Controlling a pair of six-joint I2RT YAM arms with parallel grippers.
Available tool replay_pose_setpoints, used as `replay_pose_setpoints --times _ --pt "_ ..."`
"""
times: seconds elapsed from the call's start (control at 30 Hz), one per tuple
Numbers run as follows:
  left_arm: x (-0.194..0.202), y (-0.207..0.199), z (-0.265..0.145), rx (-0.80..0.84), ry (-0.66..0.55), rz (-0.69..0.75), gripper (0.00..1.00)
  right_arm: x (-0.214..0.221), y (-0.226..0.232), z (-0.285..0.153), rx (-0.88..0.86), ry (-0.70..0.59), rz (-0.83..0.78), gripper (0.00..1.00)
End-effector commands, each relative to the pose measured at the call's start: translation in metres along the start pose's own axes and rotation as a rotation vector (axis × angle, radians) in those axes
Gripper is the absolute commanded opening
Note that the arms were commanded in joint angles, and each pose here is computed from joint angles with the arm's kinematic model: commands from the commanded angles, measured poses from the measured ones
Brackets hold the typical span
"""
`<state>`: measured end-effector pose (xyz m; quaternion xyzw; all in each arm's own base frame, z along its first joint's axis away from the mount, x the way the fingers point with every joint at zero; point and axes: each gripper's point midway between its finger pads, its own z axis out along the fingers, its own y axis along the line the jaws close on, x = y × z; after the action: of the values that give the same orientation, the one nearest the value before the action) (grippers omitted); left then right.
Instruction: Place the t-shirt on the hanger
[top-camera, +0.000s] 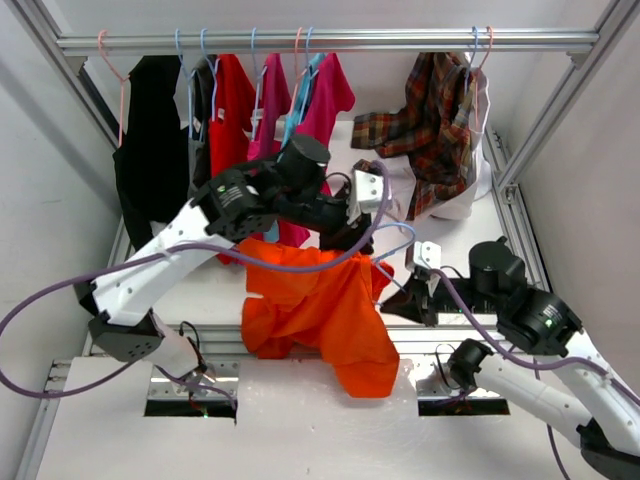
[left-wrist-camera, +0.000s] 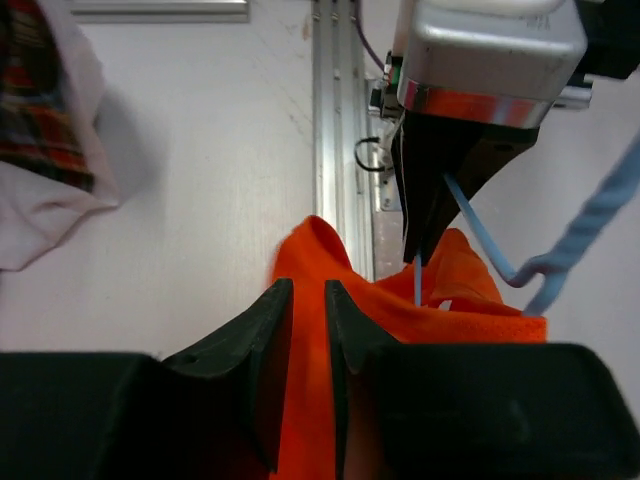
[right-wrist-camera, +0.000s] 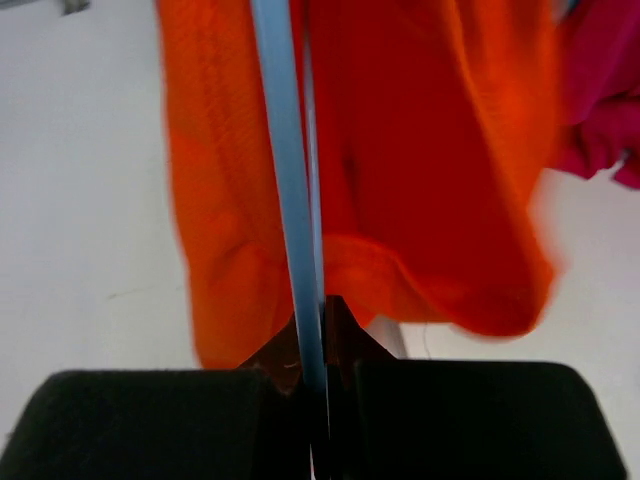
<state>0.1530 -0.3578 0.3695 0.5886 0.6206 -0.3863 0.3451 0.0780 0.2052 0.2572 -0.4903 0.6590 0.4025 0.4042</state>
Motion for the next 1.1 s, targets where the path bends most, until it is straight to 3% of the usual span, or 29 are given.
replay_pose_setpoints --times 0.0,0.03,0.07,0.17,0.23,0.37,0.47,0.57,0.6,0.77,0.93,1.07 --pt "-0.042 0.001 -0.042 -0.153 -0.155 0.049 0.18 -0.03 -0.041 0.008 0.188 -0.12 -0.045 0.0" --pt "-0.057 0.006 -0.058 -0.229 -0.217 0.054 0.25 -0.028 -0.046 0.01 0.21 -0.122 -0.036 0.0" --pt "-0.06 0.025 -0.071 -0.367 -0.231 0.029 0.47 -0.028 -0.048 0.011 0.221 -0.133 -0.016 0.0" --pt "-0.076 0.048 -0.106 -0.578 -0.302 -0.022 0.79 -0.025 -0.048 0.017 0.212 -0.197 -0.015 0.0" --pt "-0.086 0.058 -0.127 -0.683 -0.361 -0.049 0.85 -0.021 -0.04 0.022 0.157 -0.211 -0.015 0.0" --pt "-0.112 0.067 -0.169 -0.833 -0.52 -0.088 0.92 -0.012 -0.045 0.03 0.164 -0.228 0.0 0.0" --pt "-0.118 0.059 -0.177 -0.816 -0.54 -0.064 0.95 -0.009 -0.049 0.032 0.18 -0.219 0.019 0.0" --pt "-0.088 0.036 -0.14 -0.619 -0.367 0.112 0.94 -0.012 -0.048 0.028 0.188 -0.195 0.024 0.0" --pt "-0.077 0.019 -0.133 -0.527 -0.341 0.148 0.92 -0.007 -0.045 0.027 0.174 -0.165 0.033 0.0" --pt "-0.029 -0.004 -0.107 -0.373 -0.264 0.272 0.89 -0.007 -0.014 0.018 0.036 -0.099 0.049 0.0" --pt "-0.022 -0.026 -0.089 -0.203 -0.233 0.299 0.85 -0.012 -0.002 0.013 -0.017 -0.091 0.047 0.0" --pt "-0.014 -0.012 -0.074 -0.217 -0.177 0.25 0.84 -0.017 0.004 0.012 -0.053 -0.086 0.036 0.0"
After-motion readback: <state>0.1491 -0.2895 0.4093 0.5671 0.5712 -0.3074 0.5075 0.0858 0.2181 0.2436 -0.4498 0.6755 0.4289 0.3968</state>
